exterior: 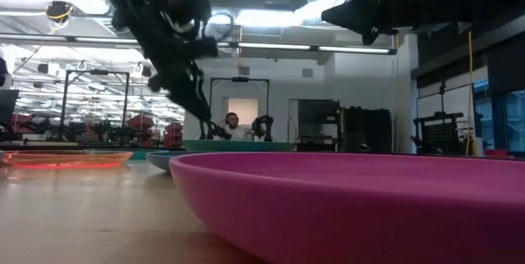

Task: Stack plastic plates
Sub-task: Put the green plate on top of the dark blue plate

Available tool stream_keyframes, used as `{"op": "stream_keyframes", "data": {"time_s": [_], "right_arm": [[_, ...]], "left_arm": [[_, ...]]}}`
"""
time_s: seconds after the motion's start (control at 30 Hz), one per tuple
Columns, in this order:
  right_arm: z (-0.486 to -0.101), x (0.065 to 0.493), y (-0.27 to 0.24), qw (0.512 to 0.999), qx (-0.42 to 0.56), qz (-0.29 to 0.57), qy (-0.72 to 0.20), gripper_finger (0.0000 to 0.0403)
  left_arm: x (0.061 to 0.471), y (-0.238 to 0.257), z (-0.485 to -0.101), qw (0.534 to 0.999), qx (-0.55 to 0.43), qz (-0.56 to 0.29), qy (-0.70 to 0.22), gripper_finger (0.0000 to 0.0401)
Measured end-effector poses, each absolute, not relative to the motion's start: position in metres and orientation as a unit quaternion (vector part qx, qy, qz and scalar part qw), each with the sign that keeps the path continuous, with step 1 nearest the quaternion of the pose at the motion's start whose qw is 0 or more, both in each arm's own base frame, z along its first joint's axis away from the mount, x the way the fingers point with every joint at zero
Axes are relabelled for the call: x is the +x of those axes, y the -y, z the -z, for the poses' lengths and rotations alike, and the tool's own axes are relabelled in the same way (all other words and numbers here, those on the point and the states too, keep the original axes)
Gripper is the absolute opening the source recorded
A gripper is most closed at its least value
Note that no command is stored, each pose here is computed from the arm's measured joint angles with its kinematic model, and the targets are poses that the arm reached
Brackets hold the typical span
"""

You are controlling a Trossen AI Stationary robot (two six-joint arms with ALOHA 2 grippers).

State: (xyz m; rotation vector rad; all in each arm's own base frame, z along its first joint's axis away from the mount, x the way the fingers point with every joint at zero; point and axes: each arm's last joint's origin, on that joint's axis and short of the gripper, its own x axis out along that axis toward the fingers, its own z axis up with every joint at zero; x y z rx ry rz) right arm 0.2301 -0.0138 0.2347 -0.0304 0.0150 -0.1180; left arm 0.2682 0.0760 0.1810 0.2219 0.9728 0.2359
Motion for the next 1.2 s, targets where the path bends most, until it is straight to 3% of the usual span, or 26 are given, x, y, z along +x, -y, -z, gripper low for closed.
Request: {"op": "stream_keyframes", "data": {"time_s": [0.4,0.8,1.2], "right_arm": [[-0.24,0.23,0.014,0.997,-0.03,0.066,0.021,0.0001],[-0.24,0.23,0.015,0.996,-0.056,0.071,0.018,0.0001],[-0.24,0.23,0.016,0.993,-0.069,0.098,0.016,0.0001]], "left_arm": [[0.274,-0.107,-0.15,0.834,0.141,-0.126,-0.519,0.0151],[0.276,-0.116,-0.136,0.829,0.15,-0.104,-0.529,0.0148],[0.276,-0.114,-0.137,0.822,0.176,-0.096,-0.532,0.0024]]}}
